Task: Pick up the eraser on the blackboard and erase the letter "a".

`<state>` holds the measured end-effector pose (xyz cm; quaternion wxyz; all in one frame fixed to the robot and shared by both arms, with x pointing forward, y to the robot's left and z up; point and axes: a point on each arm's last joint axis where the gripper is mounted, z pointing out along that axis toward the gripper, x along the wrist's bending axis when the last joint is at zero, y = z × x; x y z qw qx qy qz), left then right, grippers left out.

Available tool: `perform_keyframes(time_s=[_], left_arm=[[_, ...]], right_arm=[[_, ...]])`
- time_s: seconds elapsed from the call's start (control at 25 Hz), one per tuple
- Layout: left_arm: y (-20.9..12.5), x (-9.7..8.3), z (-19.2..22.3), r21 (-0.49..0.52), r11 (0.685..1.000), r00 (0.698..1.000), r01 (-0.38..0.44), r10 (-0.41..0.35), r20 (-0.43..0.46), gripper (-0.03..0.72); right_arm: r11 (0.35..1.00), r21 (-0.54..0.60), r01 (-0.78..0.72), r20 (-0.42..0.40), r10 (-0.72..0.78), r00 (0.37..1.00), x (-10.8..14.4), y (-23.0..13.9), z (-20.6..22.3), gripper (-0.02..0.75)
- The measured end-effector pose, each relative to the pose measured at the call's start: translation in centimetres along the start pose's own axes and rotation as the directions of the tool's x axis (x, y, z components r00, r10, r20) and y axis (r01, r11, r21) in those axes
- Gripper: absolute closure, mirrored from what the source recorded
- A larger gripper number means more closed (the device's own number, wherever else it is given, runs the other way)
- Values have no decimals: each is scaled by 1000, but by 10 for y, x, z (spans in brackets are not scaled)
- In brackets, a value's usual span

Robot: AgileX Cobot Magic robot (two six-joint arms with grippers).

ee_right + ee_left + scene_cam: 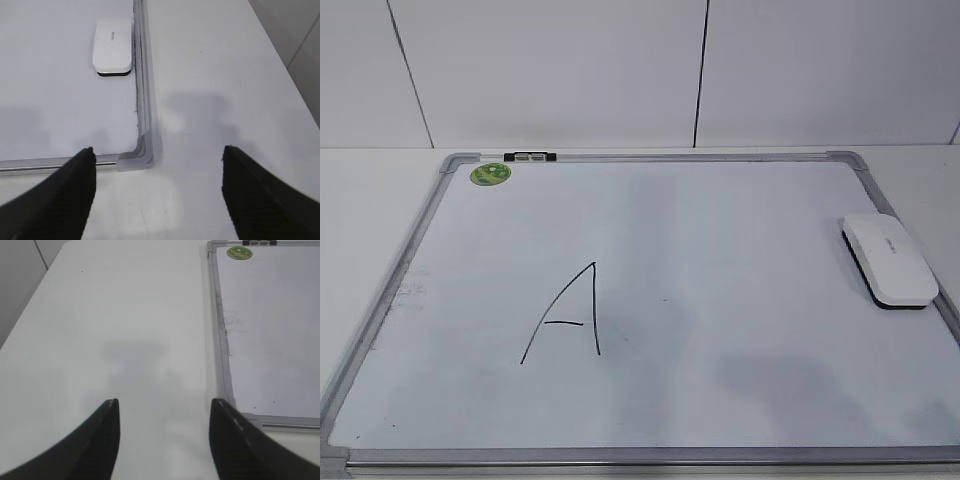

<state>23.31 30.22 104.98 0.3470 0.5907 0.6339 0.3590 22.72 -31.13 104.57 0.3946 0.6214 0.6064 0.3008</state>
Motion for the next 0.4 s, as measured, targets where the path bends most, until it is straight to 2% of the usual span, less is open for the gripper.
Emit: perform_keyframes(time_s=[0.4], left_arm=[[0, 0, 0, 0, 1000, 1000, 0, 0, 0, 274]], right_arm=[[1000, 0, 0, 0, 0, 1000, 0, 0, 0, 144]])
